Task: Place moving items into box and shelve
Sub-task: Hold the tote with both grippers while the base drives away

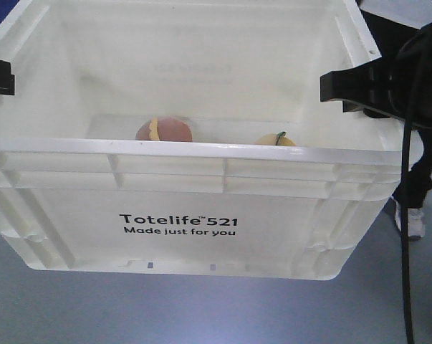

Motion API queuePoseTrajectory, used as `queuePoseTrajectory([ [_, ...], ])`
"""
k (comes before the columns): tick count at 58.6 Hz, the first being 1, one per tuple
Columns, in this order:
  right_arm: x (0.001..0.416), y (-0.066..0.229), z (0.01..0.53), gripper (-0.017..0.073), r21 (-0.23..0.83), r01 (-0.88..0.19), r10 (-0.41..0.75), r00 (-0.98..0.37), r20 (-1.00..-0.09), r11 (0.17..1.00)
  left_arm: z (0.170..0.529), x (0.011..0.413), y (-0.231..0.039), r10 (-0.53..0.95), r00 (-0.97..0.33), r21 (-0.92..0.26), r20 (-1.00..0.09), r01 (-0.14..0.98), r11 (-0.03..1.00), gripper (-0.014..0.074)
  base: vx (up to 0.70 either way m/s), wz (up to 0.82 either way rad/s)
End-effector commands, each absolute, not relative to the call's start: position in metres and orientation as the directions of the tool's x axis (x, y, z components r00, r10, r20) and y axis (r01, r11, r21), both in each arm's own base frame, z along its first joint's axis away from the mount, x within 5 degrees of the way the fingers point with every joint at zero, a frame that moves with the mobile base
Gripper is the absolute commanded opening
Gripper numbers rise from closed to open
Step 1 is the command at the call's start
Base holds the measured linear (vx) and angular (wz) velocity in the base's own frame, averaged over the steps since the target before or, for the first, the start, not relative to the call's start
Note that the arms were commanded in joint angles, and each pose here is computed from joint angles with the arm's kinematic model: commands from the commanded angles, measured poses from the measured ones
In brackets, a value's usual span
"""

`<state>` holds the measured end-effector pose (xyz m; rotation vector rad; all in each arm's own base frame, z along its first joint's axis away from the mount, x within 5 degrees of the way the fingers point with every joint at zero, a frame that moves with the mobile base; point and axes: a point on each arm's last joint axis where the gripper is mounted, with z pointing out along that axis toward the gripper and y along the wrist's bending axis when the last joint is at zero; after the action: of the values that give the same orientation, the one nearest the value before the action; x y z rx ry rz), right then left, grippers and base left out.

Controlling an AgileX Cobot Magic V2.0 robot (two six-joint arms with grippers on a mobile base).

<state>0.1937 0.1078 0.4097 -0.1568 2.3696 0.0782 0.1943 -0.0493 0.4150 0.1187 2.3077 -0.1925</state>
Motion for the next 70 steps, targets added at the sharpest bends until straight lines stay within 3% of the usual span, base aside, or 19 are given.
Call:
queuePoseTrajectory([
  [1,0.1931,0.0995,0.4398,0.0064,-0.028,-0.165,-0.114,-0.544,-0.831,0.986,0.4441,0.1890,-0.0482,-0.003,-0.516,-0.107,-0.857,0.173,0.979,0.0039,-0.10,0.55],
  [40,0.1931,0.0995,0.4398,0.0064,-0.028,-0.165,-0.114,-0.544,-0.831,0.986,0.4441,0.1890,-0.0481,-0.003,-0.516,-0.107,-0.857,0.173,0.979,0.0039,-0.08,0.58],
  [70,0.1931,0.0995,0.4398,0.0064,-0.028,-0.165,-0.114,-0.544,-0.831,0.986,0.4441,0.1890,-0.0481,-0.003,-0.516,-0.107,-0.857,0.173,0.979,0.0039,0.05,0.31],
])
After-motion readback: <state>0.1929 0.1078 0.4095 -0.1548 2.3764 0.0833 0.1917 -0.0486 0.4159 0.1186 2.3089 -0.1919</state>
